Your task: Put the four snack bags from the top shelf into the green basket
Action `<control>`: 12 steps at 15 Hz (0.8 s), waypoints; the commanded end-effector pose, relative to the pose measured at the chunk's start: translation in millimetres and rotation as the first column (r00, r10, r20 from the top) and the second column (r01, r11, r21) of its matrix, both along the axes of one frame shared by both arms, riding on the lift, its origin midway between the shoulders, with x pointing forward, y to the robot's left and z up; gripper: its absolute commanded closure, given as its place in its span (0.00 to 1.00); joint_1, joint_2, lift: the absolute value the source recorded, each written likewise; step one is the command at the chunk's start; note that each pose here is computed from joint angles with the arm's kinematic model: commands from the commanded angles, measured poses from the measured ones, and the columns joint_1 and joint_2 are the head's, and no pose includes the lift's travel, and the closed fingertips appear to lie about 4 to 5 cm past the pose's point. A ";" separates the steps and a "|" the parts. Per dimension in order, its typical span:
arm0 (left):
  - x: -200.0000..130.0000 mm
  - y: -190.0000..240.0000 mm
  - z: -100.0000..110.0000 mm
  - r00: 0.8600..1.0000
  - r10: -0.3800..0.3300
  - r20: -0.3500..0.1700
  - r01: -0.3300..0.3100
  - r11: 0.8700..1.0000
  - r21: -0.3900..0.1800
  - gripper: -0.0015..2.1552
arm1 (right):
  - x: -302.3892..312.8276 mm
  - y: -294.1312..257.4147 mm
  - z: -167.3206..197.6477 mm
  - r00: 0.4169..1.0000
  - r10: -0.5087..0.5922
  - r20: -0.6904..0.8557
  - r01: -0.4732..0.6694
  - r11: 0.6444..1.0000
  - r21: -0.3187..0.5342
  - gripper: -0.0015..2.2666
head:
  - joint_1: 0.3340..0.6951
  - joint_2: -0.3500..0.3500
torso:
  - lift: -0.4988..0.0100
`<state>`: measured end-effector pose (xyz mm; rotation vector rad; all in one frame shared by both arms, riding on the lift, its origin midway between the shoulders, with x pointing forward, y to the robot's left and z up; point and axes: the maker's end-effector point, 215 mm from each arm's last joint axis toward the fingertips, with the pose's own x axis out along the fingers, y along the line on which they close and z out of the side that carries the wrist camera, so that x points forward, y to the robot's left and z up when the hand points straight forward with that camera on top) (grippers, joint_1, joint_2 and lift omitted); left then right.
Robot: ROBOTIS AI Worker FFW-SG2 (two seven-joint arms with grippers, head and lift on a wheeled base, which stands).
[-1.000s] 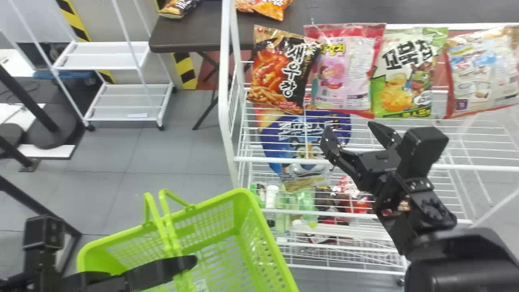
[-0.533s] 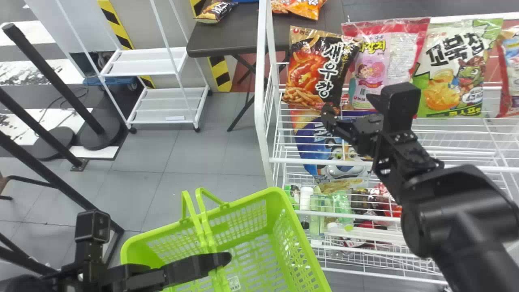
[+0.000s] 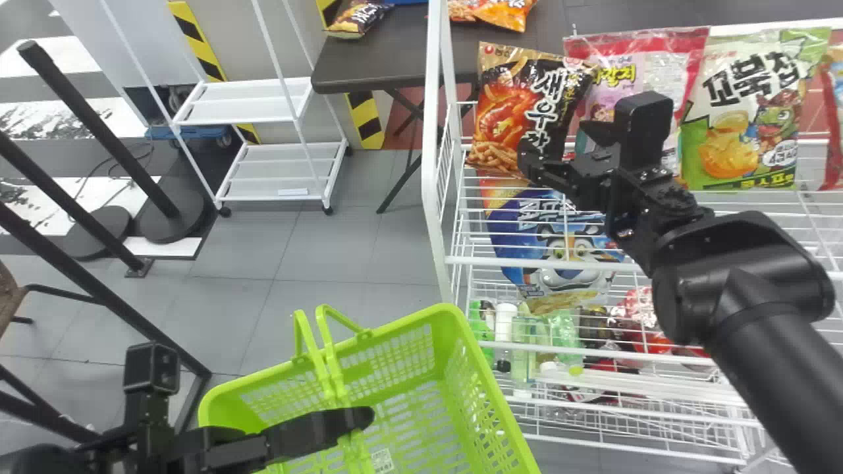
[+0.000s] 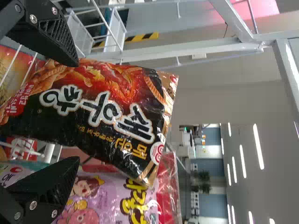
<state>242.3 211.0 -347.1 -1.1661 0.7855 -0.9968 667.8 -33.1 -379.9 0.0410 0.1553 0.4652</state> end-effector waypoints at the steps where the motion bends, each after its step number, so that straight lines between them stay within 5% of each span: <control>1: -1.9 0.9 2.6 1.000 -0.004 -0.001 0.004 1.000 -0.011 1.00 | 11.2 -4.2 -2.3 1.000 0.009 -0.002 -0.009 1.000 0.002 0.05 | 1.00 0.81 | 0.98; 9: -5.7 3.8 1.7 1.000 0.004 -0.011 -0.004 1.000 -0.023 1.00 | 30.4 -5.7 -1.5 0.997 0.077 -0.021 -0.077 0.997 -0.015 0.06 | 1.00 0.79 | 0.98; 12: -7.1 3.8 1.2 1.000 0.006 -0.013 -0.006 0.999 -0.034 1.00 | 35.3 -4.2 -1.9 0.991 0.127 -0.048 -0.128 0.991 -0.026 0.16 | 1.00 0.80 | 0.98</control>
